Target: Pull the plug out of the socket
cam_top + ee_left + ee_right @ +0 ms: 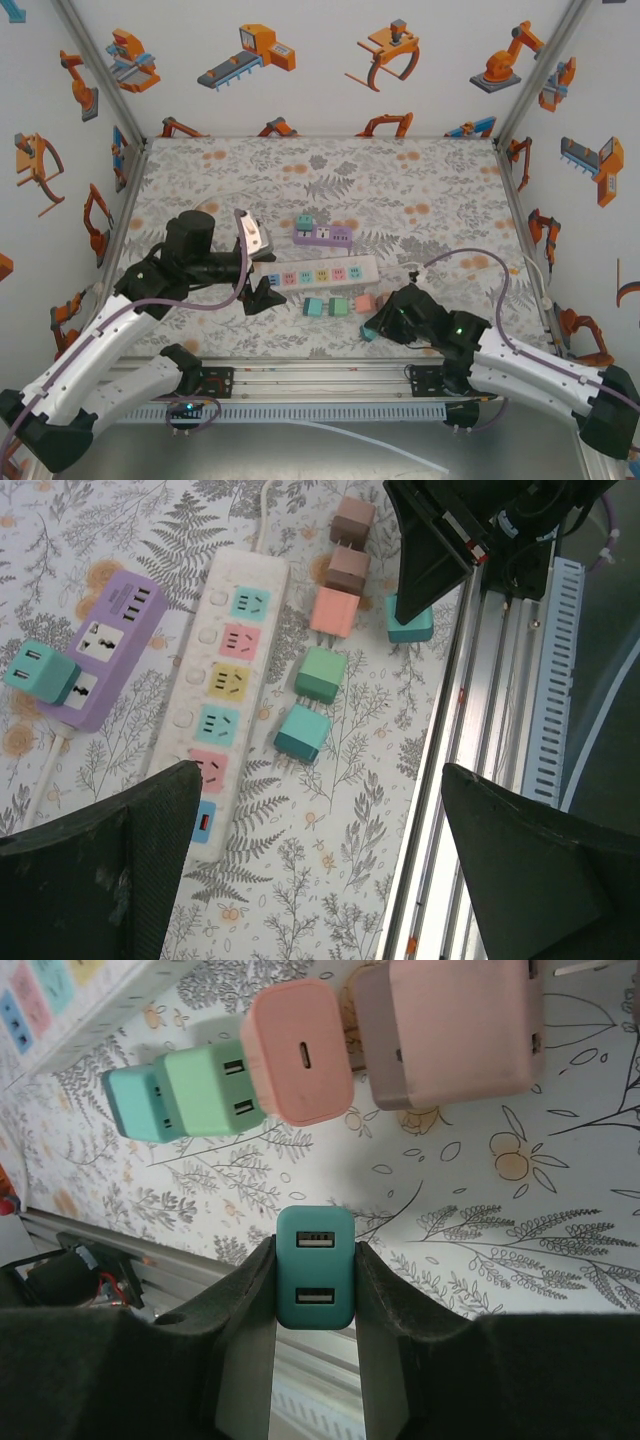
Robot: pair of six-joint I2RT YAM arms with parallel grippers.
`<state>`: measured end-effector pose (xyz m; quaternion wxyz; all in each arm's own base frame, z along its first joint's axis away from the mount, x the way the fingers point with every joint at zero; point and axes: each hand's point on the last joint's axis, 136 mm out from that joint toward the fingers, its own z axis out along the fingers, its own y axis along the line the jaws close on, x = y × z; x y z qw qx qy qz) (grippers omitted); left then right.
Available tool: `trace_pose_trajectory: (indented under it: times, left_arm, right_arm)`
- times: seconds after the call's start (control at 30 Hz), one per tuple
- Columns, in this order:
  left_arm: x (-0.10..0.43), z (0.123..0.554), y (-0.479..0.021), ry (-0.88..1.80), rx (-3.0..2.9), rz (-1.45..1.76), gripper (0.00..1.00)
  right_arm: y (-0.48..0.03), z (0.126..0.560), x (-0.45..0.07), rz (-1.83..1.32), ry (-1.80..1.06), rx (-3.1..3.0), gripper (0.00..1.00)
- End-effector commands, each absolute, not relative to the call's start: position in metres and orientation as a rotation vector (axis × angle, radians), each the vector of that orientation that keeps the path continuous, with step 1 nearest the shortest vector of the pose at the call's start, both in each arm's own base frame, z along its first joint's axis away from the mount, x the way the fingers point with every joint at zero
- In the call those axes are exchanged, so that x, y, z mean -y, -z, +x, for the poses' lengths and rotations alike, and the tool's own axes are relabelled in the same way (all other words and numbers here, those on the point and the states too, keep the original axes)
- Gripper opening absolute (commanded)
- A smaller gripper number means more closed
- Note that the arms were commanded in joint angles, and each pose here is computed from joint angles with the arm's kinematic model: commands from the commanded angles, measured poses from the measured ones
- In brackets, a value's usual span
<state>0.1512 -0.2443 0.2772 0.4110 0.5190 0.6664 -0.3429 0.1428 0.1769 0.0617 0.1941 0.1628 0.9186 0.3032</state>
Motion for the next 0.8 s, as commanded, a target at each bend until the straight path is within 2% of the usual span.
trace_pose_trajectory:
  times: [0.0, 0.23, 0.37, 0.6, 0.77]
  left_arm:
    - [0.245, 0.151, -0.272, 0.849, -1.685, 1.326, 0.97]
    - [0.248, 0.155, -0.268, 0.846, -1.706, 1.331, 0.97]
    - [0.248, 0.156, -0.266, 0.838, -1.716, 1.331, 0.97]
    - [0.247, 0.159, -0.263, 0.82, -1.726, 1.329, 0.97]
    - [0.248, 0.16, -0.261, 0.817, -1.737, 1.327, 0.97]
  right_arm:
    - [-0.066, 0.153, -0.184, 0.504, -0.909, -2.501, 0.29]
    - [-0.051, 0.146, -0.175, 0.511, -0.858, -2.531, 0.36]
    - [-0.042, 0.142, -0.169, 0.537, -0.844, -2.539, 0.44]
    - [-0.031, 0.135, -0.157, 0.562, -0.795, -2.561, 0.48]
    - [-0.031, 0.131, -0.15, 0.574, -0.767, -2.569, 0.58]
